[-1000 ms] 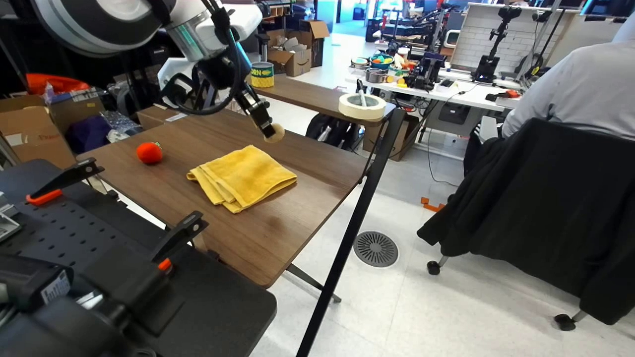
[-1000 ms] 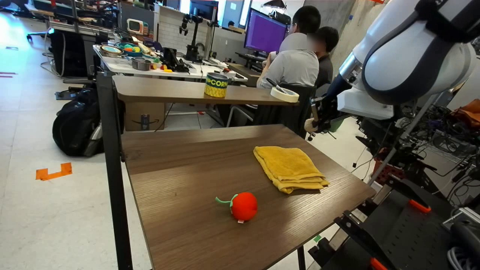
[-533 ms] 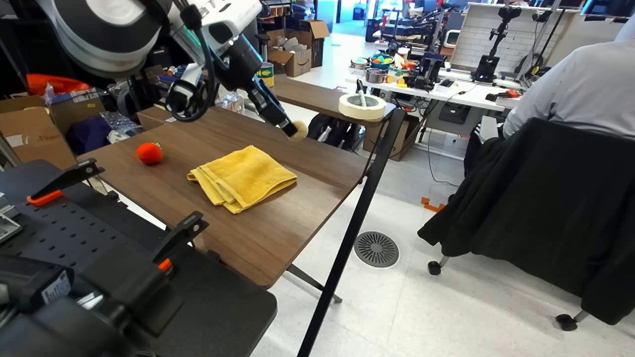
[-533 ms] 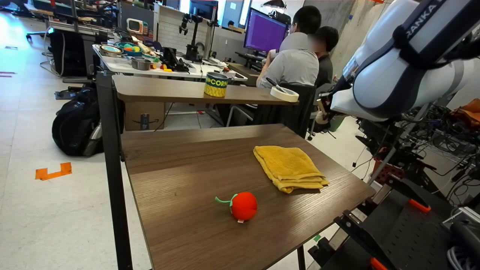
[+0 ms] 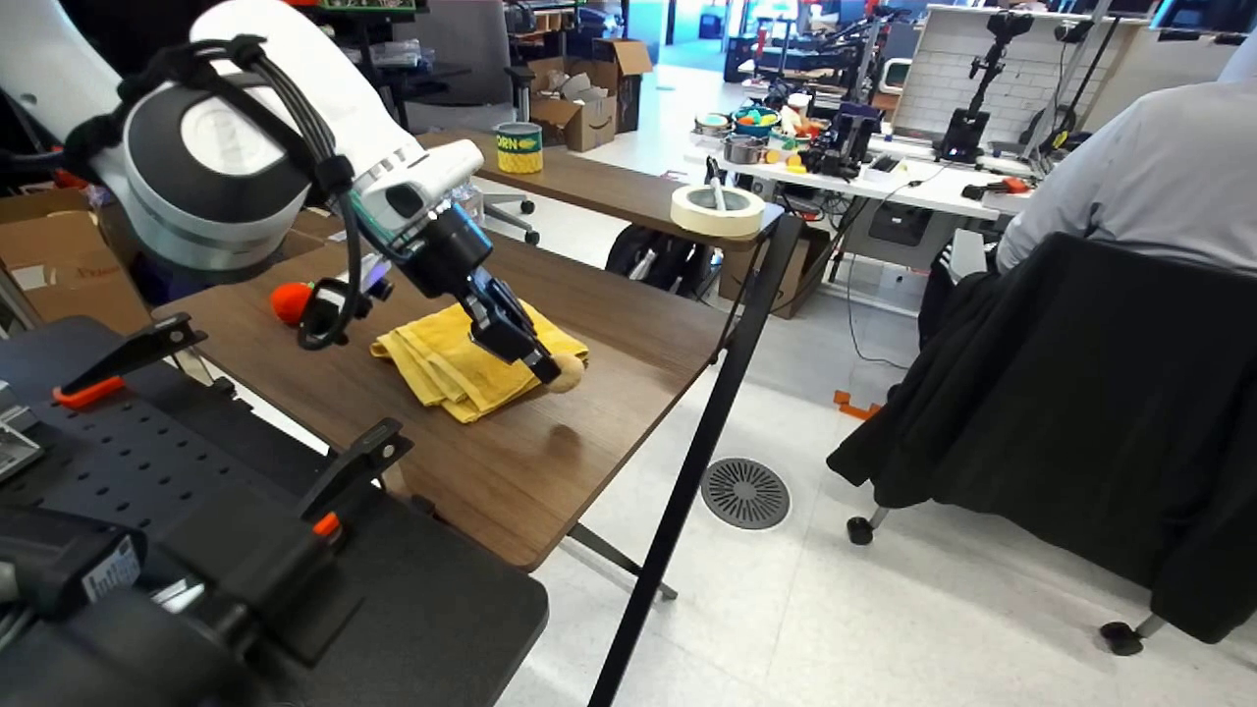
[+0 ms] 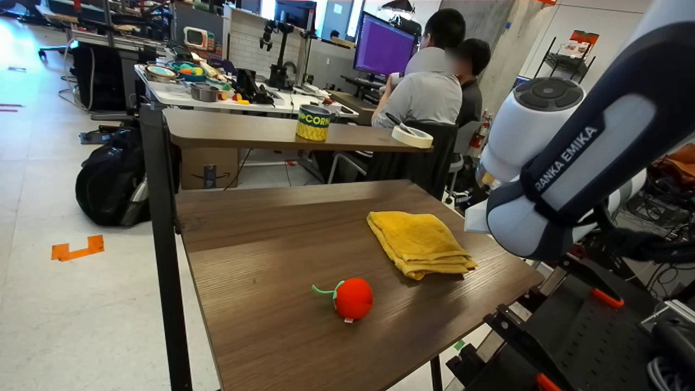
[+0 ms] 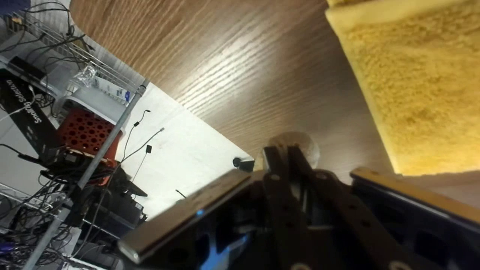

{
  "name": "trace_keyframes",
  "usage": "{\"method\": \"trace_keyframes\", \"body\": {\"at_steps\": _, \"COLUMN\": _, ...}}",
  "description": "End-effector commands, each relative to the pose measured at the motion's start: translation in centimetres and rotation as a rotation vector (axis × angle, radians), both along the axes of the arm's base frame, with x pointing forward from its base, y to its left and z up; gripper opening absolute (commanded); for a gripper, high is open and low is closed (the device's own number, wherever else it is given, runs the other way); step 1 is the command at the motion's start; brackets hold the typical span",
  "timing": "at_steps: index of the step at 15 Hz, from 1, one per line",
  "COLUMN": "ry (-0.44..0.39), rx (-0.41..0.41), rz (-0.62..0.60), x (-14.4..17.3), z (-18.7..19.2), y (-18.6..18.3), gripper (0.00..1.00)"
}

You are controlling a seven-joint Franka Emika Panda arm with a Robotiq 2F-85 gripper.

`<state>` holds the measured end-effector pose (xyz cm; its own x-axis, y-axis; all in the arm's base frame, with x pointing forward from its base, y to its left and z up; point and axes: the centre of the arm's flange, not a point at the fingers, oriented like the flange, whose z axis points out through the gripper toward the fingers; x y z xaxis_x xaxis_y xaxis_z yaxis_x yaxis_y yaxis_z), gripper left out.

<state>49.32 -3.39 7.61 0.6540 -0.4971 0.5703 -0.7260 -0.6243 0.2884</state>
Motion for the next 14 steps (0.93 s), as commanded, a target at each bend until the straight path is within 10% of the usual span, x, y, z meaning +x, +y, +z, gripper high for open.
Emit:
{"method": "trace_keyframes", "body": {"at_steps": 1, "ry": 0.023, "rx": -0.017, "rz": -0.003, "x": 1.0, "z": -1.7, "y": 0.4, "gripper": 0.02}}
{"method": "trace_keyframes", "body": {"at_steps": 4, "ry": 0.032, "rx": -0.017, "rz": 0.004, "x": 1.0, "z": -2.0, "y": 0.0, "gripper": 0.02}}
{"method": "trace_keyframes", "body": {"at_steps": 5, "ry": 0.04, "rx": -0.009, "rz": 0.01, "x": 1.0, "z": -2.1, "y": 0.1, "gripper": 0.34}}
{"method": "trace_keyframes", "body": {"at_steps": 14, "ry": -0.065, "rx": 0.106, "rz": 0.099, "x": 1.9, "z": 0.4, "y": 2.6, "gripper": 0.93}}
